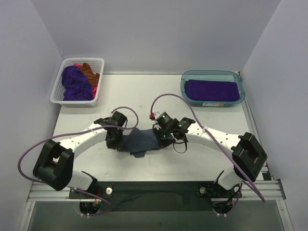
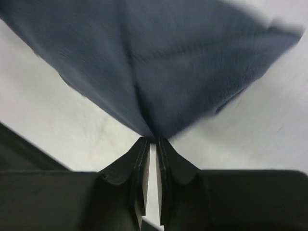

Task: Fold and stack the towels
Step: Flatten out the crumpled towel

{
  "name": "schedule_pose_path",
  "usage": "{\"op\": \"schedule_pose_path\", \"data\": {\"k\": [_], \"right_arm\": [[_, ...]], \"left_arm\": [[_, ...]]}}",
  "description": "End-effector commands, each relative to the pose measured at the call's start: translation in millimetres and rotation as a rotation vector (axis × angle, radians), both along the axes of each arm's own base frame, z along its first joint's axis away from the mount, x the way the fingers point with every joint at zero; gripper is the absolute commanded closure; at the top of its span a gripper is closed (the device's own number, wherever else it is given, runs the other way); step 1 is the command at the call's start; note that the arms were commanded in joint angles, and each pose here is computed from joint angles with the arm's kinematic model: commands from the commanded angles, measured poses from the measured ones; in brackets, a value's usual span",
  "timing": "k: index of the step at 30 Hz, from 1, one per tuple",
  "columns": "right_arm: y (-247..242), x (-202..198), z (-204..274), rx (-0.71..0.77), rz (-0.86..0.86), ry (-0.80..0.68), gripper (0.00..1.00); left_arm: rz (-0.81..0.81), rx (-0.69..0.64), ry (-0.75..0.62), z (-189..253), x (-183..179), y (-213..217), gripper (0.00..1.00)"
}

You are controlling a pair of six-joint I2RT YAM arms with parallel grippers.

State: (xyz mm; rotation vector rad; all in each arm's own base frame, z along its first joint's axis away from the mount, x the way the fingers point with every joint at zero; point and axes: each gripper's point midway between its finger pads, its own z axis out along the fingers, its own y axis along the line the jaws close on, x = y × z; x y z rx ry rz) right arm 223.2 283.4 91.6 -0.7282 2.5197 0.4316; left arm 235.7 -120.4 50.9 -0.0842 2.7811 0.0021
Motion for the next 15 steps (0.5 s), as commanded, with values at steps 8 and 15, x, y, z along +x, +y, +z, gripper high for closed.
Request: {"op": "schedule_pose_path", "data": {"k": [8, 15], "right_arm": [[-23.8, -33.5, 17.7, -0.004, 0.132, 0.115, 0.66], [32.0, 24.6, 49.5, 0.124, 0.173, 0.076, 0.52]], "left_arm": [[0.098, -0.153, -0.099, 33.0, -26.7, 17.3, 0.25], [0.200, -0.190, -0.105, 16.5, 5.6, 33.8, 0.25]]}}
